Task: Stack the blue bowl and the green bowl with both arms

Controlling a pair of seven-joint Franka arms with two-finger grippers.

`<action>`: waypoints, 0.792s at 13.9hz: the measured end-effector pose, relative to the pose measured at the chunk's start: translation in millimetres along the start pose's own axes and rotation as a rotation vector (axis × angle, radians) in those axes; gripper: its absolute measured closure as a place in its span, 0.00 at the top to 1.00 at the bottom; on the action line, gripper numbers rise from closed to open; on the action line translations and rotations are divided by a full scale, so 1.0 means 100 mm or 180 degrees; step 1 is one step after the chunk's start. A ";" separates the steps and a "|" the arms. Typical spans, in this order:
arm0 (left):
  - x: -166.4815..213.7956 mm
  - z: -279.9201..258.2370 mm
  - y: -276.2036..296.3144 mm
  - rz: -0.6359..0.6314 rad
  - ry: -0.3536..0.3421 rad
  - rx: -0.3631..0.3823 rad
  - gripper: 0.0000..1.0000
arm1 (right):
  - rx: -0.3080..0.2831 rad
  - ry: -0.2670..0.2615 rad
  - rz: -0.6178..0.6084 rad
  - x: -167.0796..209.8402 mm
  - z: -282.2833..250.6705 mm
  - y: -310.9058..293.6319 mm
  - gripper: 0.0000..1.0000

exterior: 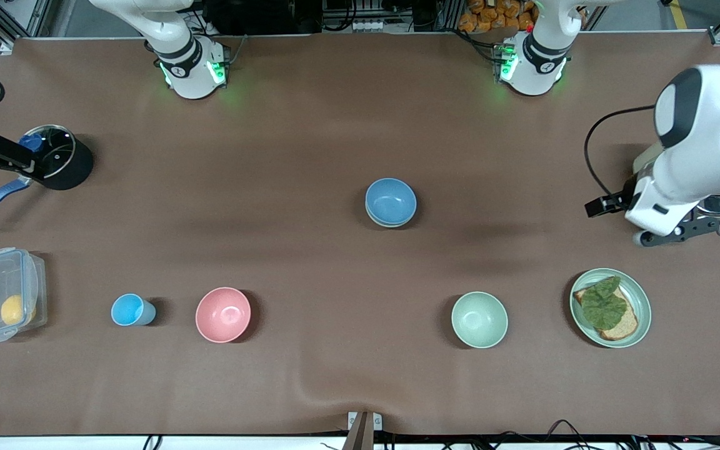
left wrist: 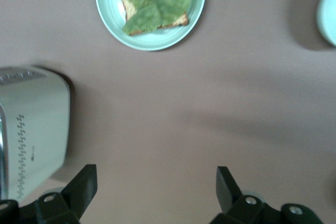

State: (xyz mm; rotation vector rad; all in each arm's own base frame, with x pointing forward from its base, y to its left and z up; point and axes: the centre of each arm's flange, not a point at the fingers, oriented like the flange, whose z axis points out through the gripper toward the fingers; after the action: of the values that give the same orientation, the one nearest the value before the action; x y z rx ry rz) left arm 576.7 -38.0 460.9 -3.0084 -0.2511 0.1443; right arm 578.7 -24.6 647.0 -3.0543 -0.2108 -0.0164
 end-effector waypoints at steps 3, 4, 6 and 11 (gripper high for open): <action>-0.11 -0.43 0.02 0.0157 0.0215 -0.0169 1.00 | -0.0158 -0.0012 -0.0076 -0.12 -0.20 -0.44 1.00; -0.15 -0.56 0.03 0.0218 0.0249 -0.0202 1.00 | -0.0166 -0.0053 0.0063 -0.19 -0.24 -0.48 1.00; -0.25 -0.79 0.08 0.0538 0.0216 -0.0204 1.00 | -0.0173 -0.0111 0.0218 -0.26 -0.28 -0.49 1.00; -0.42 -1.12 0.24 0.0836 0.0160 -0.0173 1.00 | -0.0176 -0.0159 0.0275 -0.26 -0.21 -0.43 1.00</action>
State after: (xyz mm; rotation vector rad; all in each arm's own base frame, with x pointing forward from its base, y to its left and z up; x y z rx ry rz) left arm 551.4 -81.1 572.1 -3.0809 0.1484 0.0862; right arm 547.3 12.6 671.4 -3.1182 -0.0825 0.0603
